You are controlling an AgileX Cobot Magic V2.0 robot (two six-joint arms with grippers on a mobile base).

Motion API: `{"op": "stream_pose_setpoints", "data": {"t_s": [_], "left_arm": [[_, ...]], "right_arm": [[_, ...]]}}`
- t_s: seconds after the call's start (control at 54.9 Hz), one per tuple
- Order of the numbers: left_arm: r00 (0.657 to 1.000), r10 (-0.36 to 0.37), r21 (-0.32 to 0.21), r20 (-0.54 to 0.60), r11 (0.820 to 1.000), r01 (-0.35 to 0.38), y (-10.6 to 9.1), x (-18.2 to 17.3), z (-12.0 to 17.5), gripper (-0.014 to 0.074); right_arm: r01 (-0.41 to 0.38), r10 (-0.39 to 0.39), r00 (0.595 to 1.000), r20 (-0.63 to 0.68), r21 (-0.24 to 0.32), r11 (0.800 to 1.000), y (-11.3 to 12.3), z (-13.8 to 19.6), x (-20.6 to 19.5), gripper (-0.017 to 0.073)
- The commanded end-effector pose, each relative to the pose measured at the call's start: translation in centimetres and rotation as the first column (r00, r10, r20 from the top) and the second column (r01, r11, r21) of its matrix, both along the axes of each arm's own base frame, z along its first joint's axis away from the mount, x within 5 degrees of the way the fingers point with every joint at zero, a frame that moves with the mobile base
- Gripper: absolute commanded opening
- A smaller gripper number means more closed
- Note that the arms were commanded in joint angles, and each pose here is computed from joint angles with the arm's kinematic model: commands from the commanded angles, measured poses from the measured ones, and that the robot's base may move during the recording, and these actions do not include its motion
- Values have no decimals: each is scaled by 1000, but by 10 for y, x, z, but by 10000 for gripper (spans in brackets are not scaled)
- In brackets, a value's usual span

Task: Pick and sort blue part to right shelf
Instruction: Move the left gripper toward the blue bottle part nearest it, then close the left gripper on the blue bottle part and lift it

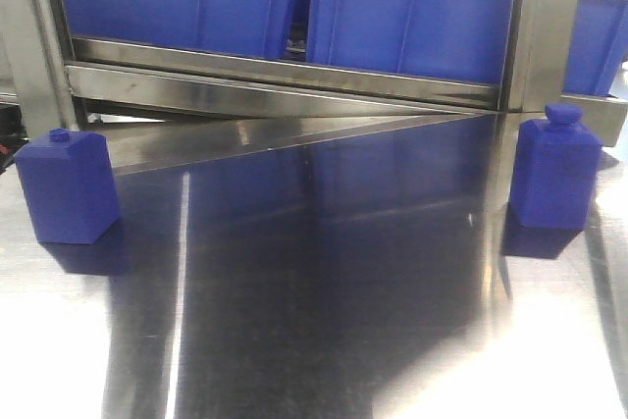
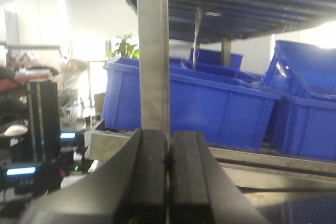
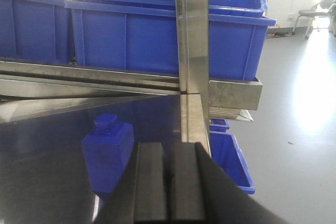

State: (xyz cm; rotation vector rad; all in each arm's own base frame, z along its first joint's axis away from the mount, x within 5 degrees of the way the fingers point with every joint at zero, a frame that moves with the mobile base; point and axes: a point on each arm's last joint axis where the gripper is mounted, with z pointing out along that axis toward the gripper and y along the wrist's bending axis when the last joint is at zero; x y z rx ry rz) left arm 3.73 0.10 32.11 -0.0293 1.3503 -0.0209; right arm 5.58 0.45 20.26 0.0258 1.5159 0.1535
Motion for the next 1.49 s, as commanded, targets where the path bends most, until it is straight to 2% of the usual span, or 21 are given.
{"op": "stream_pose_setpoints", "data": {"t_s": [0.0, 0.146, 0.273, 0.328, 0.437, 0.583, 0.71, 0.874, 0.947, 1.038, 1.111, 1.166, 1.202, 1.311, 1.366, 1.475], "left_arm": [[999, 7, -13, -51, 1000, -8, 1, 3, 35, 169], [970, -1, -48, -244, 999, -10, 1, 22, 64, 310], [909, -26, -80, -416, 997, -8, -1, 50, 68, 445], [876, -35, -75, -482, 997, -2, -2, 61, 66, 486], [800, -89, -80, -594, 996, 51, -7, 84, 61, 545], [674, -198, -153, -712, 980, 127, -18, 116, 54, 594], [596, -245, -150, -765, 967, 206, -27, 145, 48, 593], [468, -299, -167, -831, 938, 303, -55, 185, 38, 594], [400, -304, -162, -865, 922, 351, -71, 201, 30, 593], [332, -301, -160, -894, 907, 391, -91, 222, 21, 593], [262, -284, -178, -922, 914, 363, -106, 241, 10, 593], [216, -253, -176, -943, 930, 322, -112, 252, 2, 593], [197, -236, -172, -951, 940, 294, -113, 257, -1, 593], [161, -191, -152, -968, 962, 229, -113, 270, -11, 591], [153, -168, -132, -974, 967, 219, -113, 273, -16, 591], [128, -157, -128, -979, 970, 205, -114, 279, -25, 591]], "right_arm": [[11, -11, 994, 104, 1, 1000, -1, 11, -2, 58], [11, -11, 995, 101, 1, 1000, -1, 11, -2, 58], [11, -11, 995, 101, 1, 1000, -1, 11, -2, 58], [11, -11, 995, 101, 1, 1000, -1, 11, -2, 58], [11, -11, 995, 101, 1, 1000, -1, 11, -2, 58], [11, -11, 995, 101, 1, 1000, -1, 11, -2, 58], [11, -11, 995, 101, 1, 1000, -1, 11, -2, 58], [11, -11, 995, 101, 1, 1000, -1, 11, -2, 58], [11, -11, 995, 101, 1, 1000, -1, 11, -2, 58], [11, -11, 995, 101, 1, 1000, -1, 11, -2, 58], [11, -11, 995, 101, 1, 1000, -1, 11, -2, 58], [11, -11, 995, 101, 1, 1000, -1, 11, -2, 58], [11, -11, 995, 101, 1, 1000, -1, 11, -2, 58], [11, -11, 995, 101, 1, 1000, -1, 11, -2, 58], [11, -11, 995, 101, 1, 1000, -1, 11, -2, 58], [11, -11, 995, 101, 1, 1000, -1, 11, -2, 58]]}}
